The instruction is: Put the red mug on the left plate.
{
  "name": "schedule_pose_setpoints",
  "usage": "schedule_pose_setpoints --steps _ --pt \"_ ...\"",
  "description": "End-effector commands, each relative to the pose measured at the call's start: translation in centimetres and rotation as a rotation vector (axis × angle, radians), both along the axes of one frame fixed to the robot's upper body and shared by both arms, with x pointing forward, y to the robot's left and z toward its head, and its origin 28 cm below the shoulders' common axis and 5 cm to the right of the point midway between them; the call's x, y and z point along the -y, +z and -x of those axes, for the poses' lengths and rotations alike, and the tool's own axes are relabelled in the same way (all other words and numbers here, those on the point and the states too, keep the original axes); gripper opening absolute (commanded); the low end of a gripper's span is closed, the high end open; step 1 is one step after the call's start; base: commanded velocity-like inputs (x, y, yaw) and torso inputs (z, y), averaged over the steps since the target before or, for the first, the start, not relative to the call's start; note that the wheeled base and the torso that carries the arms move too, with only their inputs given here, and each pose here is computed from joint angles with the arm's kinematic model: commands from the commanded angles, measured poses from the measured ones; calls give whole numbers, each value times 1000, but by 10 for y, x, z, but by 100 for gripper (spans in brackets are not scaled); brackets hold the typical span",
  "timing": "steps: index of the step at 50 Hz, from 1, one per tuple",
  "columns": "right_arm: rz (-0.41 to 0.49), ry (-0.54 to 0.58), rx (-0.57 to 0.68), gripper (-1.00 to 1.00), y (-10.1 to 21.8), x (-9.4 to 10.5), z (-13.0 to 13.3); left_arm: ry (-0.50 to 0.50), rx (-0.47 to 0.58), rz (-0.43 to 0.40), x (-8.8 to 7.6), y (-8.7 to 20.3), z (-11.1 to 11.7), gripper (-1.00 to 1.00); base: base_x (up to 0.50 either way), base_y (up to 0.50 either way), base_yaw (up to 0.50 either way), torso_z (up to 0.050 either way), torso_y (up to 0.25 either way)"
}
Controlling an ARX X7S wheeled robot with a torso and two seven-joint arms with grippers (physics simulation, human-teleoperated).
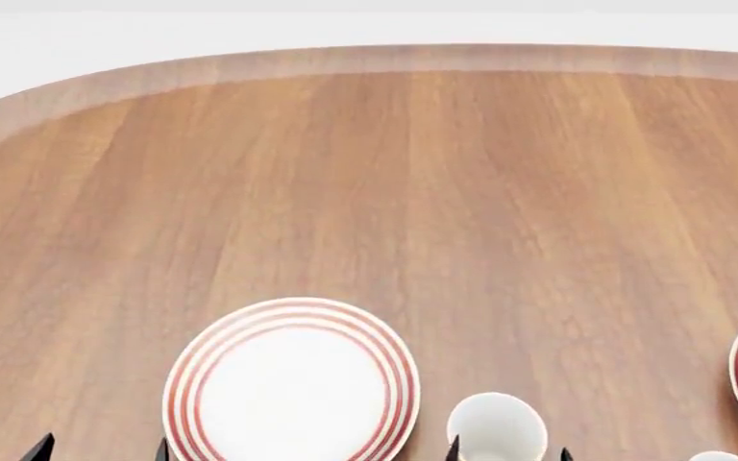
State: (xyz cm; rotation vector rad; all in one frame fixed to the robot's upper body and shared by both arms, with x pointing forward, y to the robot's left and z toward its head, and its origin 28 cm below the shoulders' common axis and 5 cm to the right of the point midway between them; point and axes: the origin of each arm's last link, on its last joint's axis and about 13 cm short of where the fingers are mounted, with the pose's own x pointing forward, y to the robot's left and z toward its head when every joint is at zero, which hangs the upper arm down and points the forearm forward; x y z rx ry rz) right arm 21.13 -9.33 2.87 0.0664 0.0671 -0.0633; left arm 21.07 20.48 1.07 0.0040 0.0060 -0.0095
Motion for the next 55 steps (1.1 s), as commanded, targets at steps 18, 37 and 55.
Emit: schedule_pose_setpoints --steps 18,37,55 --pt "-199 -388 -177 100 52 6 -10 0 0 0 0 0 1 100 0 0 0 0 0" --pt "-284 -601 -214 100 55 13 -15 -3 -4 3 1 -1 1 100 0 0 0 0 0" --pt "-337 -697 -243 100 53 15 -27 -5 -1 -2 1 -1 2 100 0 0 0 0 0"
